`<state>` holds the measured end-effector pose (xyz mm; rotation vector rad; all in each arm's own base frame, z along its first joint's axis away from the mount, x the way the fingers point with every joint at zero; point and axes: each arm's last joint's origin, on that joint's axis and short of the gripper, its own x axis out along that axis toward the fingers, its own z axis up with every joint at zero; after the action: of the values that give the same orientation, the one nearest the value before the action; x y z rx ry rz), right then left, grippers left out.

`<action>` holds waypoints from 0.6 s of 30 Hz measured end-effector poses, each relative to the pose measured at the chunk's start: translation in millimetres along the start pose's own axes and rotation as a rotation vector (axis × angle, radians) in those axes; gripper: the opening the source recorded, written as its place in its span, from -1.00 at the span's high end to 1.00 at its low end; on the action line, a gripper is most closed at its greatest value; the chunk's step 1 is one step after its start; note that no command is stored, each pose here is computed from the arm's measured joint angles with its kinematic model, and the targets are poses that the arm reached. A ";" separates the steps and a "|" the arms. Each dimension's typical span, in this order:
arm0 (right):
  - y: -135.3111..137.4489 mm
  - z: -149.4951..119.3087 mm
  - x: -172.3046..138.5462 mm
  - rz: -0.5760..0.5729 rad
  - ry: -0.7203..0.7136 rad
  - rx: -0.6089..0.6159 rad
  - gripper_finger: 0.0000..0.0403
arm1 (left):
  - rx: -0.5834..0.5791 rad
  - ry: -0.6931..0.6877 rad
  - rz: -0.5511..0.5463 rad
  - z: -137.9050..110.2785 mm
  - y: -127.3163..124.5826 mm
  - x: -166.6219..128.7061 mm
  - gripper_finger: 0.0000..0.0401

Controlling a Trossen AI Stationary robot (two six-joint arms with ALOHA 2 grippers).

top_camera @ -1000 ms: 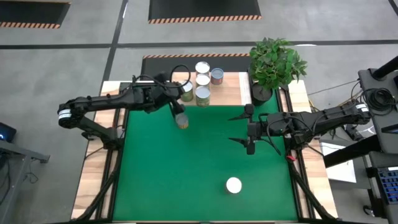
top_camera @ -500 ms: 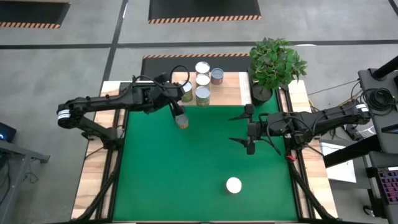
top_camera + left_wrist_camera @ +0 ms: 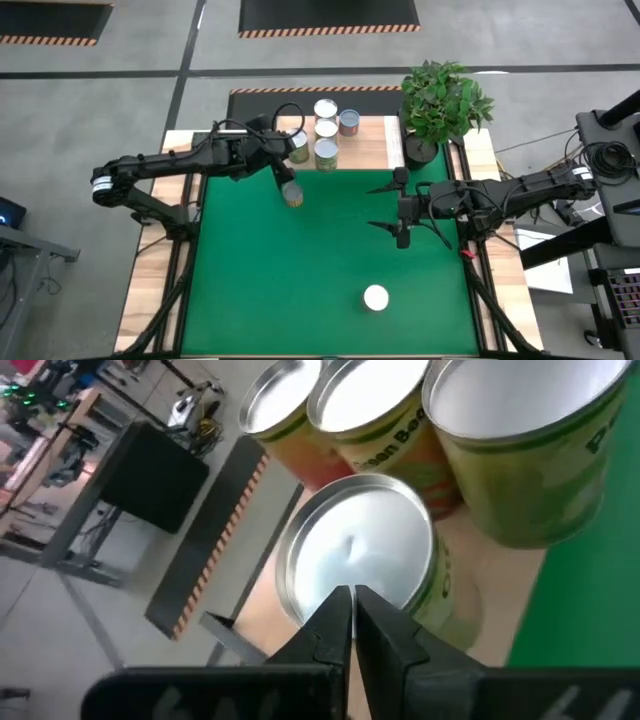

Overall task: Pick and place cans onto a shelf
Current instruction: Put the canned oranges on the shelf

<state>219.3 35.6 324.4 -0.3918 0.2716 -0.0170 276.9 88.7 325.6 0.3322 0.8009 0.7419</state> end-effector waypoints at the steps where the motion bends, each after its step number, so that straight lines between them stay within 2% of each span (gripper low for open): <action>1: 0.0 0.0 0.0 0.000 0.000 0.000 -0.62 | 0.003 0.007 0.019 -0.4 0.8 0.2 1.00; 5: 0.1 -0.2 0.0 0.000 0.002 -0.001 -0.62 | 0.003 0.028 0.112 1.2 5.6 -1.5 1.00; 12: 0.1 -0.4 0.0 0.001 0.004 -0.001 -0.62 | -0.036 -0.024 0.111 14.1 11.9 -11.0 1.00; 14: 0.2 -0.9 0.0 -0.002 0.010 -0.002 -0.62 | -0.045 -0.043 0.062 16.0 11.6 -12.1 1.00; 18: 0.5 -2.1 0.0 0.000 0.023 -0.007 -0.62 | -0.045 -0.097 -0.119 18.5 6.4 -12.6 1.00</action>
<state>218.7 35.3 322.4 -0.3983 0.2945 -0.0203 281.8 84.3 347.9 0.2760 0.7050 0.6267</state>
